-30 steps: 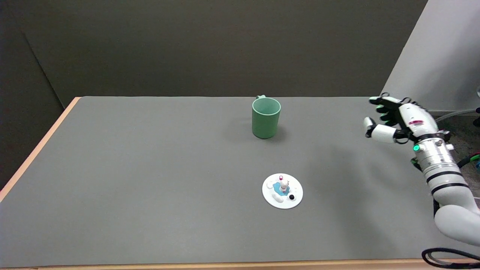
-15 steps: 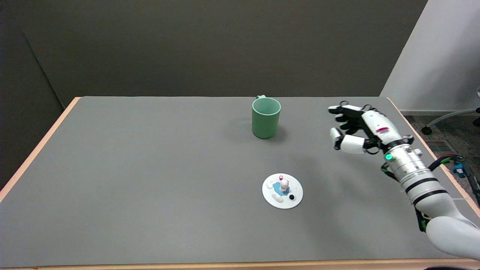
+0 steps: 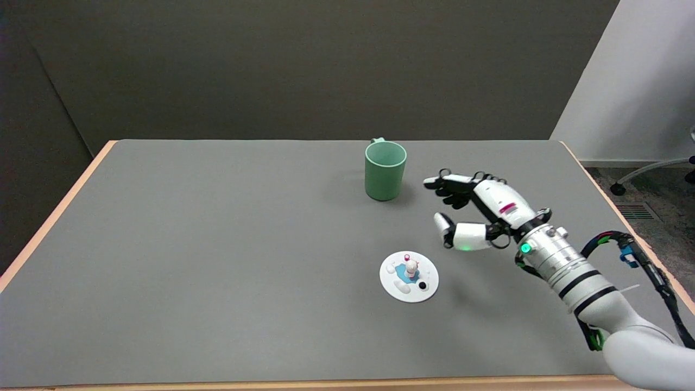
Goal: Pick up the white cup lid.
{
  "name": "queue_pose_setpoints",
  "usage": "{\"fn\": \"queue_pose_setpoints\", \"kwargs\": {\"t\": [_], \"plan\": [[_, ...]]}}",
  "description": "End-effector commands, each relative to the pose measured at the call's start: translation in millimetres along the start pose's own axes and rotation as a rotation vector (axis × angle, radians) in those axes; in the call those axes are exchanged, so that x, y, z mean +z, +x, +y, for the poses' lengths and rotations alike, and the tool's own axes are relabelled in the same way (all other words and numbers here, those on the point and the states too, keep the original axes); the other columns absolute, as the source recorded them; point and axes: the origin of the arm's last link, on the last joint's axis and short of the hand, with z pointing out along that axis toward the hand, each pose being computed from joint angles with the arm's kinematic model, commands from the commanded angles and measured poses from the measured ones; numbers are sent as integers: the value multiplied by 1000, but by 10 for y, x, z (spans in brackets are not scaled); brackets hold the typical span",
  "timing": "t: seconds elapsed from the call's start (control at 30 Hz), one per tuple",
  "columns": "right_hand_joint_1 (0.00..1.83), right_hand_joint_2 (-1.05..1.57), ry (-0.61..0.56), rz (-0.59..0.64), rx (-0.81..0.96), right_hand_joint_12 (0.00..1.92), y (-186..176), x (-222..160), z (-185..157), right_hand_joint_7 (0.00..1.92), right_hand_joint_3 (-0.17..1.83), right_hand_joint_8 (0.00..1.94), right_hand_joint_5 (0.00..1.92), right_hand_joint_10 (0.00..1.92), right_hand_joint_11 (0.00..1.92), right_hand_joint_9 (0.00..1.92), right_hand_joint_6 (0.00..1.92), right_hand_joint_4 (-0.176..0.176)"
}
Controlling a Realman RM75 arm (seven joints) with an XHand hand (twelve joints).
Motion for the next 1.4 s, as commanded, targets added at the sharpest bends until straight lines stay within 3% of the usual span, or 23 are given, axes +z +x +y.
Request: {"fn": "queue_pose_setpoints", "kwargs": {"t": [0.03, 0.17, 0.23, 0.4, 0.53, 0.67, 0.77, 1.1, 1.17, 1.3, 1.4], "plan": [[614, 700, 136, -119, -56, 627, -435, -155, -431, 627, 1033, 175, 497, 235, 647, 744, 187, 93], [611, 699, 180, -141, -173, 641, -543, -203, -529, 599, 1026, 172, 494, 229, 606, 719, 190, 89], [631, 744, 192, -167, -213, 616, -613, -215, -559, 596, 929, 183, 502, 206, 606, 717, 175, 78], [608, 754, 193, -200, -206, 644, -690, -220, -582, 593, 912, 184, 478, 202, 564, 702, 172, 62], [572, 693, 188, -213, -236, 685, -716, -232, -551, 564, 1026, 165, 421, 220, 534, 680, 181, 44], [595, 686, 190, -213, -338, 674, -738, -219, -487, 483, 970, 167, 333, 208, 509, 645, 163, 28], [616, 611, 189, -211, -403, 680, -738, -191, -443, 396, 1033, 157, 244, 212, 477, 601, 149, 15], [633, 548, 151, -259, -488, 529, -831, -224, -225, 259, 1041, 143, 236, 188, 460, 491, 152, 15], [689, 623, 143, -259, -495, 589, -834, -224, -190, 236, 1079, 171, 199, 277, 417, 436, 215, 9], [630, 570, 130, -248, -507, 469, -805, -200, -144, 264, 1044, 145, 257, 186, 478, 477, 157, 16], [591, 619, 126, -240, -508, 524, -780, -186, -138, 320, 1067, 122, 308, 193, 456, 484, 171, 21]]}}
